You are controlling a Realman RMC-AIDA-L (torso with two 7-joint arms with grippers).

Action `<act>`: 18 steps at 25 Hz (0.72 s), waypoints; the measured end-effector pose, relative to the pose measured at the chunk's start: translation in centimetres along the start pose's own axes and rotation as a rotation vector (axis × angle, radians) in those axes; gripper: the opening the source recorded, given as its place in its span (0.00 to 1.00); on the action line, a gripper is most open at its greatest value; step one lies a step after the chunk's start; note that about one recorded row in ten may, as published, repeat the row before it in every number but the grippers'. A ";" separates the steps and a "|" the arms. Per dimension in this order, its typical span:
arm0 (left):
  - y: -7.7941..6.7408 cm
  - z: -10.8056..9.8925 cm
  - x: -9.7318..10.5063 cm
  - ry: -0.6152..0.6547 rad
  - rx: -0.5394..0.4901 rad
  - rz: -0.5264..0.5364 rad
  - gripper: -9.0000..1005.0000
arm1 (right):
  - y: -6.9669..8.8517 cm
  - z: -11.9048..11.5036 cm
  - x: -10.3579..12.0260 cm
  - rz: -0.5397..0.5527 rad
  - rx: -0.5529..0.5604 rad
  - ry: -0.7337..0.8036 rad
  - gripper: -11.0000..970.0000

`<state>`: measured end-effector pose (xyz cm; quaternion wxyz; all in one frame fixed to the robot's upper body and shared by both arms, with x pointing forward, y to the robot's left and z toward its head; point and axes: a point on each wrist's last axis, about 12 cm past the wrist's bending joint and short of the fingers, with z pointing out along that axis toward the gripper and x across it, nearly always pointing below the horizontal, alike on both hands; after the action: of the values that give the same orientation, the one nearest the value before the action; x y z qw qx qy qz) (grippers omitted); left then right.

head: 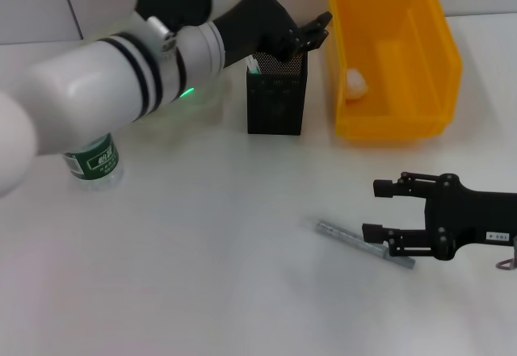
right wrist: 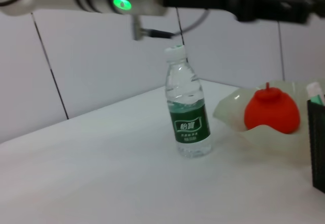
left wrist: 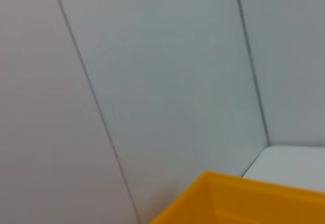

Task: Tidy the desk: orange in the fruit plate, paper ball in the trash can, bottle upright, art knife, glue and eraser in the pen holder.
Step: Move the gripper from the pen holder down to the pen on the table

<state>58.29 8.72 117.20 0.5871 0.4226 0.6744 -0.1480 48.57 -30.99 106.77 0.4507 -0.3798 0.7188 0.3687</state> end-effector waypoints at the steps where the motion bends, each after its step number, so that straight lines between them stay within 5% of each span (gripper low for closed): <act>1: -0.1 -0.5 -0.4 -0.015 0.007 -0.011 0.78 | -0.1 -0.1 -0.1 0.003 0.003 -0.002 0.79; 6: -0.4 -3.4 -1.4 -0.095 0.088 -0.055 0.78 | -0.3 -0.3 -0.3 0.008 0.013 -0.008 0.79; 11: 1.3 -6.0 0.0 -0.241 0.280 -0.145 0.77 | -0.3 -0.3 -0.4 0.005 0.007 -0.011 0.79; 15: 1.8 -7.4 2.3 -0.319 0.351 -0.162 0.77 | -0.3 -0.8 -0.7 0.021 0.022 -0.009 0.79; 17: 0.9 -9.7 6.8 -0.427 0.413 -0.149 0.77 | -0.6 -1.2 -1.1 0.042 0.039 -0.006 0.79; 18: 0.7 -10.0 7.6 -0.432 0.416 -0.155 0.77 | -0.7 -1.5 -1.5 0.051 0.046 -0.005 0.79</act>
<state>52.52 19.09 113.15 0.6046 0.4400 0.5195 -0.4135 49.09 -32.26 108.46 0.4514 -0.3498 0.7357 0.3642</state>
